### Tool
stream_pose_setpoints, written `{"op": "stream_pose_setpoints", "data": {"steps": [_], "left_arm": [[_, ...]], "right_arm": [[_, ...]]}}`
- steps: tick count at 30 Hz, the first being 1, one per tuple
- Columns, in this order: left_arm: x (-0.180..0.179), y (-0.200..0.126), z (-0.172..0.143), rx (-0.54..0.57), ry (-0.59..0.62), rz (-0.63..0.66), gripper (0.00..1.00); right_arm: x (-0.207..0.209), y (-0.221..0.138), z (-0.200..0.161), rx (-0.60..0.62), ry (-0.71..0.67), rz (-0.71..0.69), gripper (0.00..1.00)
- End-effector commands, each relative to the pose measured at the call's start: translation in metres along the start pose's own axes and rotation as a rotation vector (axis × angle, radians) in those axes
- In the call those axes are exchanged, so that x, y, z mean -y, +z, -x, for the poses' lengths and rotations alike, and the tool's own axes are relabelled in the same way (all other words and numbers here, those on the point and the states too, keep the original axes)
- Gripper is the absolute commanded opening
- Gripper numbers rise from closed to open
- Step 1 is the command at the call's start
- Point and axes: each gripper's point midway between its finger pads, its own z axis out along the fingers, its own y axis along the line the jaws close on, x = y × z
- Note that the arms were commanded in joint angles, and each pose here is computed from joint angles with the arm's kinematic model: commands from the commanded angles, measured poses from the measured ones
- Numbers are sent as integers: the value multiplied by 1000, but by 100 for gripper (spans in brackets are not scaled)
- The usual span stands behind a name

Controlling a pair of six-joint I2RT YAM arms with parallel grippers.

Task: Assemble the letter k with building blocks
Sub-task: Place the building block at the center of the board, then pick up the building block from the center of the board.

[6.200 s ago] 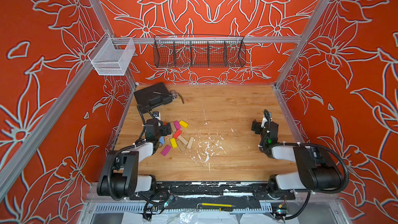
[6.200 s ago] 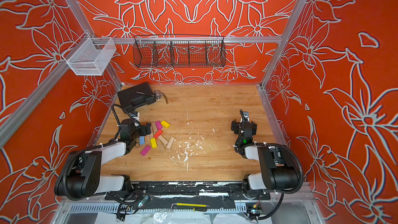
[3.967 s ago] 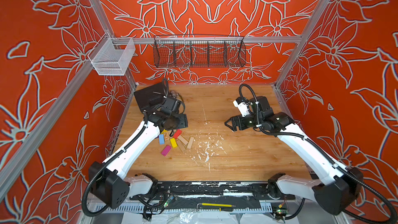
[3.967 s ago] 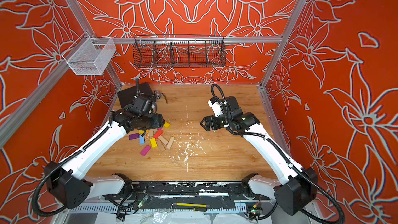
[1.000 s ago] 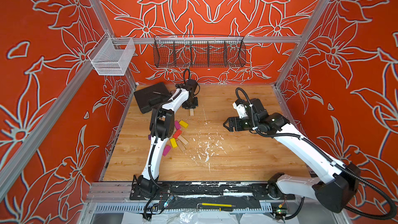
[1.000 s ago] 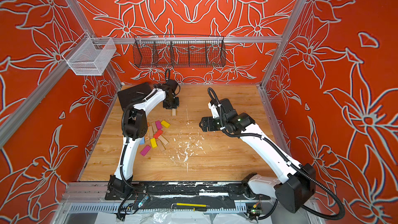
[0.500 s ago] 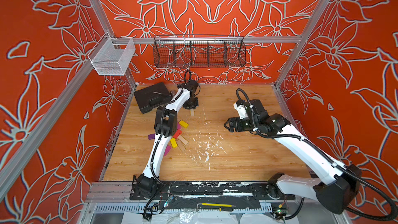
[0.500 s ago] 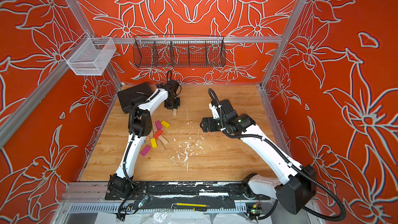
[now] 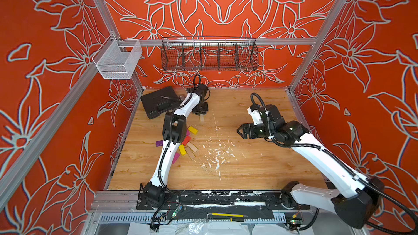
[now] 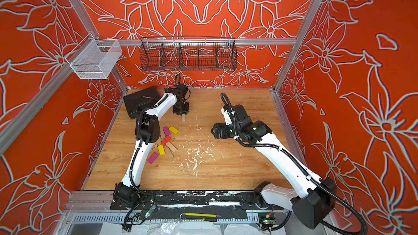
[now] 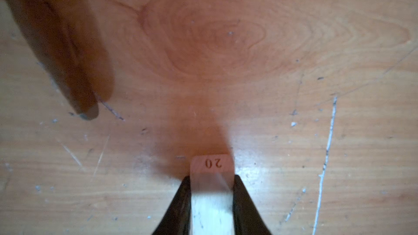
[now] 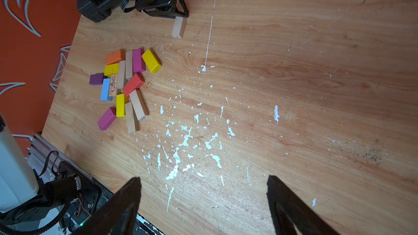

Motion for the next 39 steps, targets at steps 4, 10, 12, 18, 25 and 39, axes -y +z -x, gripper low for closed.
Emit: {"op": "stream_pose_setpoints", "data": {"steps": [4, 10, 12, 18, 25, 39], "left_arm": [[-9, 12, -7, -39, -5, 25, 36], [-6, -1, 0, -12, 1, 14, 41], [-4, -11, 3, 3, 0, 4, 42], [8, -67, 9, 77, -7, -72, 43], [7, -147, -16, 152, -37, -164, 44], [-73, -211, -174, 205, -276, -126, 42]], "right_arm": [[6, -1, -8, -8, 18, -24, 89], [6, -2, -8, -6, 22, -23, 89], [5, -3, -7, -4, 21, -21, 89], [5, -4, -7, 2, 23, -22, 89], [-1, -1, -8, -17, 16, 12, 89], [-14, 27, -4, -62, -21, 54, 89]]}}
